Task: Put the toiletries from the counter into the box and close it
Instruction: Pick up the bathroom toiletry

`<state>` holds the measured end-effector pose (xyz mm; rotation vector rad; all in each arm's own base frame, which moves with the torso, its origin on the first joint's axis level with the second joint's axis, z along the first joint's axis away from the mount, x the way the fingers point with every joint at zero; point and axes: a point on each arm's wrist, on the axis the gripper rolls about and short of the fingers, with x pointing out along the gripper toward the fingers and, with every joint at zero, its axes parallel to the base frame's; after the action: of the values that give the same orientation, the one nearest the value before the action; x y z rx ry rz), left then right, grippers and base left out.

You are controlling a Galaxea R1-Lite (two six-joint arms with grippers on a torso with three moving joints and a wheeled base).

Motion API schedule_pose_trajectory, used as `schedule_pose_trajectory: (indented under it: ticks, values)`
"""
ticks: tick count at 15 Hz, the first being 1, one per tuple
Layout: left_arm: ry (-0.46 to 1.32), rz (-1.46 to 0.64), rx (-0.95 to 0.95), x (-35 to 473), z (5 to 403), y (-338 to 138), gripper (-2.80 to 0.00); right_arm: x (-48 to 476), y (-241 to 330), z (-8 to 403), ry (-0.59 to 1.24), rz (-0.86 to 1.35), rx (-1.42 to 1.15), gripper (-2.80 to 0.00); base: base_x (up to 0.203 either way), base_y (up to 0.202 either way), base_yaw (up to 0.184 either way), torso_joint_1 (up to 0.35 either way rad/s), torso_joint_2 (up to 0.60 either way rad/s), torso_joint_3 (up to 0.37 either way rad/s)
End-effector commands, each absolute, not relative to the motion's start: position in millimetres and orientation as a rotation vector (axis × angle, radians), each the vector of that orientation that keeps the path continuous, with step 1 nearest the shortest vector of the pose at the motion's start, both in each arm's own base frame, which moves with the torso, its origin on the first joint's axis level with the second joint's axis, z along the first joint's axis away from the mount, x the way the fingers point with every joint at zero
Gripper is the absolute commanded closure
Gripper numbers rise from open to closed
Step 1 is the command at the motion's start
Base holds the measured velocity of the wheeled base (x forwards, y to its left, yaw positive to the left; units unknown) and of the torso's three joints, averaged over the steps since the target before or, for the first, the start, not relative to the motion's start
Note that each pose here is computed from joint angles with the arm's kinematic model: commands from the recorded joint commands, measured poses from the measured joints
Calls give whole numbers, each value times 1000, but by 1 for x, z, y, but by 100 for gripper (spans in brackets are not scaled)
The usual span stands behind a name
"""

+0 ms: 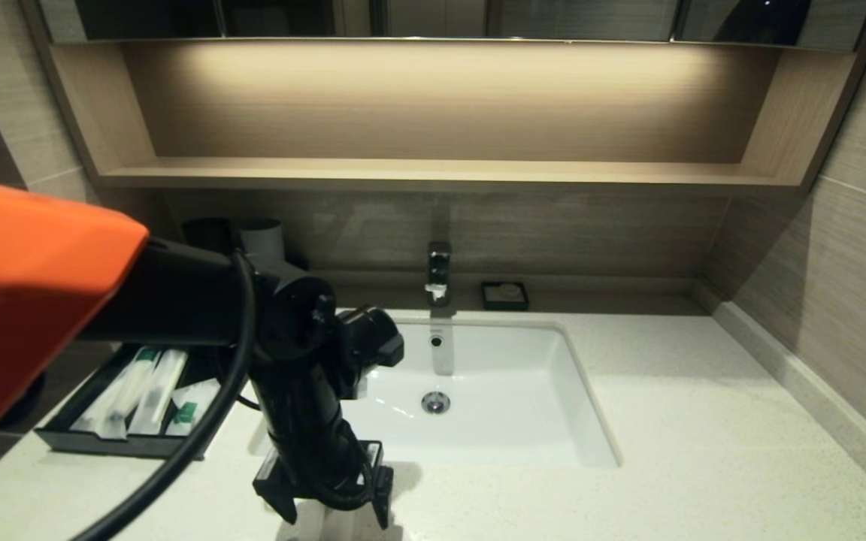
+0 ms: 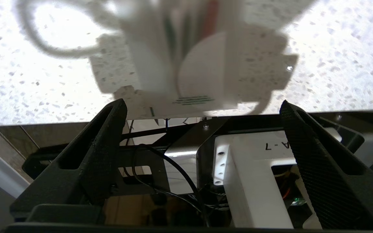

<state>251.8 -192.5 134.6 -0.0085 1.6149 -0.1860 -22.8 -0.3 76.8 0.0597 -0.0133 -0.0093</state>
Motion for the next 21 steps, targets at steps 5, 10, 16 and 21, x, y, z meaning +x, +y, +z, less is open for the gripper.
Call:
schedule_pose_trajectory:
  ticks: [5, 10, 16, 21]
  values:
    - [1631, 27, -85, 247, 130, -195, -280, -23, 0, 77, -13, -9, 60, 0, 0, 0, 0, 0, 0, 0]
    - [1615, 47, -121, 247, 126, -197, -280, -23, 0, 77, -13, -9, 60, 0, 0, 0, 0, 0, 0, 0]
    - [1519, 139, -155, 253, 109, -202, -280, -23, 0, 77, -13, -9, 60, 0, 0, 0, 0, 0, 0, 0]
    - [1534, 148, -185, 254, 108, -204, -280, -23, 0, 77, -13, -9, 60, 0, 0, 0, 0, 0, 0, 0]
